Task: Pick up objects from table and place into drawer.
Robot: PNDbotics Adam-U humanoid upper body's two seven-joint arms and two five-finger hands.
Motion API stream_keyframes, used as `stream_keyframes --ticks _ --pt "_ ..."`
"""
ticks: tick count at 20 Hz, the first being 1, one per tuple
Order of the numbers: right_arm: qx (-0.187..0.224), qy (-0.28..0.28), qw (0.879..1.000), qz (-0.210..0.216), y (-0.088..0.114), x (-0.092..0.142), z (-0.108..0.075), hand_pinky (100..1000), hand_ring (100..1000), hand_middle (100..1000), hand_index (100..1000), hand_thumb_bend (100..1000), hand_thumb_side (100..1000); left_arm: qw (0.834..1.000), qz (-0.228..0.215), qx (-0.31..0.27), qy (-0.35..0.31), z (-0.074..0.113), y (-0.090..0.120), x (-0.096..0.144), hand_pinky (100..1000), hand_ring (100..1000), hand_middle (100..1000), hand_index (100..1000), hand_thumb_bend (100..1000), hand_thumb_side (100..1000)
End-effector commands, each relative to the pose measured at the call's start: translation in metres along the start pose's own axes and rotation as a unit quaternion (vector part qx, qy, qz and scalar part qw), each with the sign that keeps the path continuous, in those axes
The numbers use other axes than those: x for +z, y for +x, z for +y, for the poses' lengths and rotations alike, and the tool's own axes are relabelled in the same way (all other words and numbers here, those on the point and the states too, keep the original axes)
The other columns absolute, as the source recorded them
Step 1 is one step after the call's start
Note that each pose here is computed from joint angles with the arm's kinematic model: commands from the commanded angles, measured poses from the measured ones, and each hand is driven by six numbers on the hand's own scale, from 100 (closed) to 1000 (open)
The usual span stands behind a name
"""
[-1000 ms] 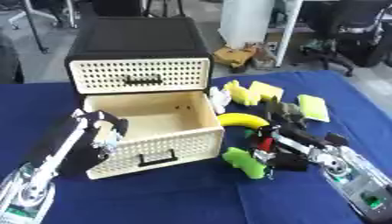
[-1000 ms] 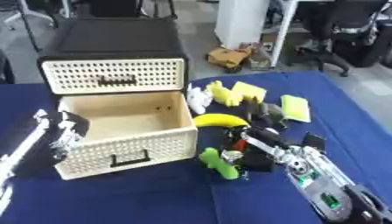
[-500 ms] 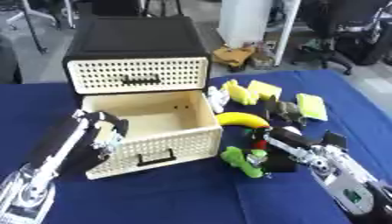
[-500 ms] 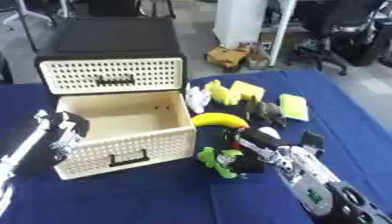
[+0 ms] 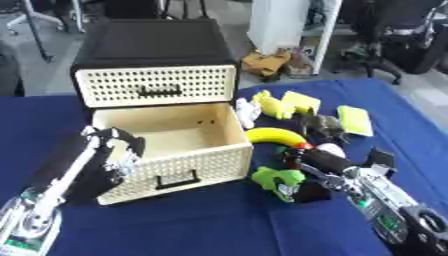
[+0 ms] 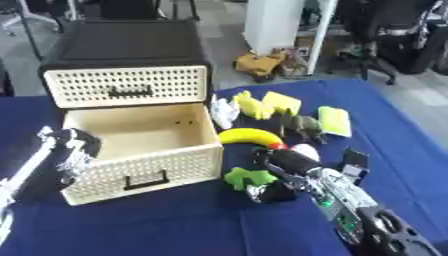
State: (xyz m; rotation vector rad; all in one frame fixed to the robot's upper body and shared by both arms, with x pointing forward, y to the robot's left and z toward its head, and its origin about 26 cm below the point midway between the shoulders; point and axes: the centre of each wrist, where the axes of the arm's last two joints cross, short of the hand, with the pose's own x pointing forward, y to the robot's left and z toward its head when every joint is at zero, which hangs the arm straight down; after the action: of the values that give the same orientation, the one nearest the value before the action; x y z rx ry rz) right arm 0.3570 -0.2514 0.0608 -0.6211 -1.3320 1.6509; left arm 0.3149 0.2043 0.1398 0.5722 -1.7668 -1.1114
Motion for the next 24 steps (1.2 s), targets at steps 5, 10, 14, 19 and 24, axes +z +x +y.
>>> stream_keyframes --ticks 5,10,14,19,24 --pt "0.032 0.034 0.999 -0.005 -0.0045 0.0046 -0.0087 748 874 887 884 100 890 1.000 -0.006 -0.005 0.002 0.0034 0.0020 -0.0009 100 100 100 702 263 1000" --pt "0.056 0.067 0.996 -0.010 -0.0039 0.0067 -0.0078 733 857 893 886 100 822 1.000 -0.007 -0.005 0.001 0.0034 0.0021 -0.0010 100 100 100 703 259 1000" --pt "0.061 0.086 0.994 -0.001 -0.0071 0.0072 -0.0040 667 796 881 876 100 508 1.000 -0.008 -0.005 0.001 0.0030 0.0020 -0.0011 100 100 100 703 255 1000" --pt "0.062 0.102 0.993 0.019 -0.0116 0.0070 0.0002 464 618 811 833 100 100 1.000 -0.009 -0.004 0.000 0.0030 0.0021 -0.0012 100 100 100 703 254 1000" --pt "0.061 0.073 0.995 0.032 -0.0127 0.0083 -0.0024 149 367 567 618 100 100 1.000 -0.008 -0.003 0.000 0.0027 0.0018 -0.0013 100 100 100 704 252 1000"
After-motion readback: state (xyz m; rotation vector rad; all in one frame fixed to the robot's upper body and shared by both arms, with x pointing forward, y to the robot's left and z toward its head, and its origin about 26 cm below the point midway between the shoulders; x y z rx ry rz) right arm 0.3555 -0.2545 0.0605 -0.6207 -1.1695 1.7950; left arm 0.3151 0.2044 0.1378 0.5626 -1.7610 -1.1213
